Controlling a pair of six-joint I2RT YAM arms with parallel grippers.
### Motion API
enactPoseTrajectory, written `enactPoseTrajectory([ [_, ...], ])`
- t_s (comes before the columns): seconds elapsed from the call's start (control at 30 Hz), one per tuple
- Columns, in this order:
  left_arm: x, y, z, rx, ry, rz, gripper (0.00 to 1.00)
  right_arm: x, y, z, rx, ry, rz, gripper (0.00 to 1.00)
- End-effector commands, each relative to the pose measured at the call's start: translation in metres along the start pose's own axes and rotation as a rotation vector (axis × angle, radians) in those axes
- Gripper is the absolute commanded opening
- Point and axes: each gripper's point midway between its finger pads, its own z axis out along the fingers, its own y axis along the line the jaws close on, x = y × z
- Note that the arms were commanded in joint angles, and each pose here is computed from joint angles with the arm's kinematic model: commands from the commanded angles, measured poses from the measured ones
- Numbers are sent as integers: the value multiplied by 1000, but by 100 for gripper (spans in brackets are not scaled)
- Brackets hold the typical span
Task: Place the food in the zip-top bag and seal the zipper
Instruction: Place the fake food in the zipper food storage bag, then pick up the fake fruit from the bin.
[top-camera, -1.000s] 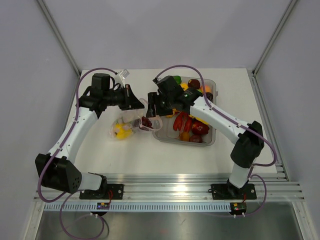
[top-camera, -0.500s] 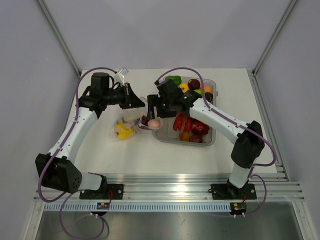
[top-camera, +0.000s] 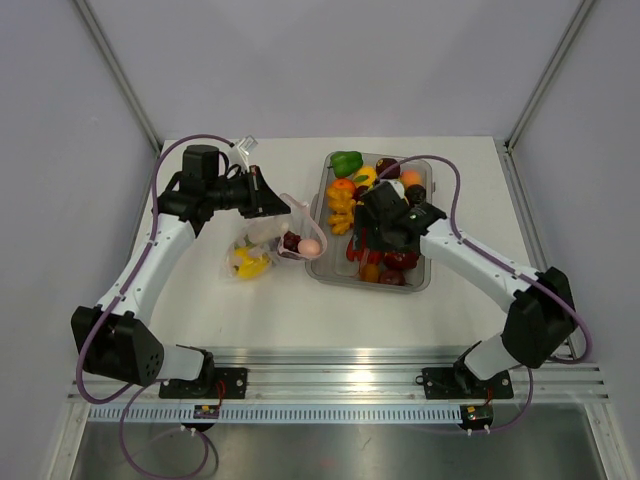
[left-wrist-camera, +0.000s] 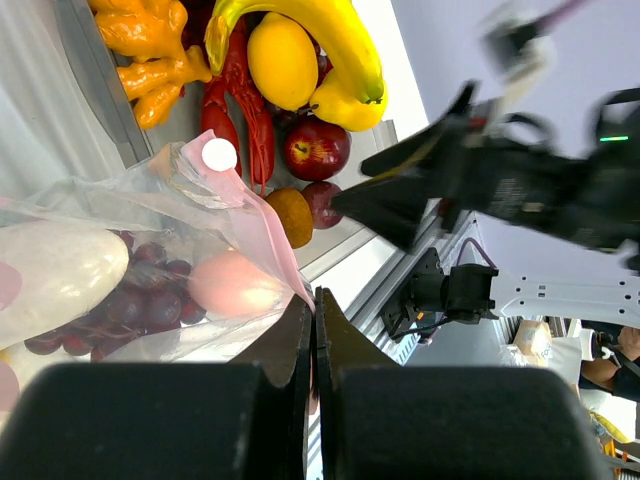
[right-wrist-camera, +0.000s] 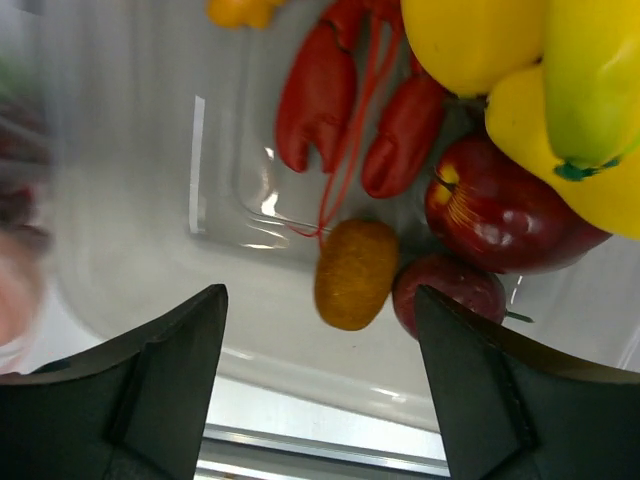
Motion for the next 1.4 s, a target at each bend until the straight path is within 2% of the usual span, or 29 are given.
enactPoseTrajectory([
  [0.0,-12,-12,-1,52,-41,46,0,25,-26,29,139,55,8,84],
  [0.17,-12,-12,-2,45,-38,48,0,35,-20,44,110,87,6,83],
  [0.4,-10,-10,-2,40,-34,45,0,60,-21,72,117,169,-9,76],
  [0.63,-11,-8,-1,29,-36,44,0,68,-20,81,112,195,-18,73],
  [0.73,-13,-6,1,25,-37,42,0,68,-20,80,112,196,-27,64],
  [0.77,-13,-7,1,29,-36,41,0,66,-18,79,107,191,-35,60],
  [0.8,-13,-7,1,28,-35,40,0,63,-18,75,103,186,-35,51],
  [0.9,-13,-6,1,27,-32,41,0,49,-13,59,84,148,-29,38],
  [0.93,-14,-7,1,26,-35,45,0,45,-12,54,77,134,-30,36],
  [1.13,-14,-5,2,23,-33,43,0,8,-1,16,33,33,-30,34],
  [1.37,-13,-4,1,19,-32,45,0,-41,36,-25,-114,-81,-18,32],
])
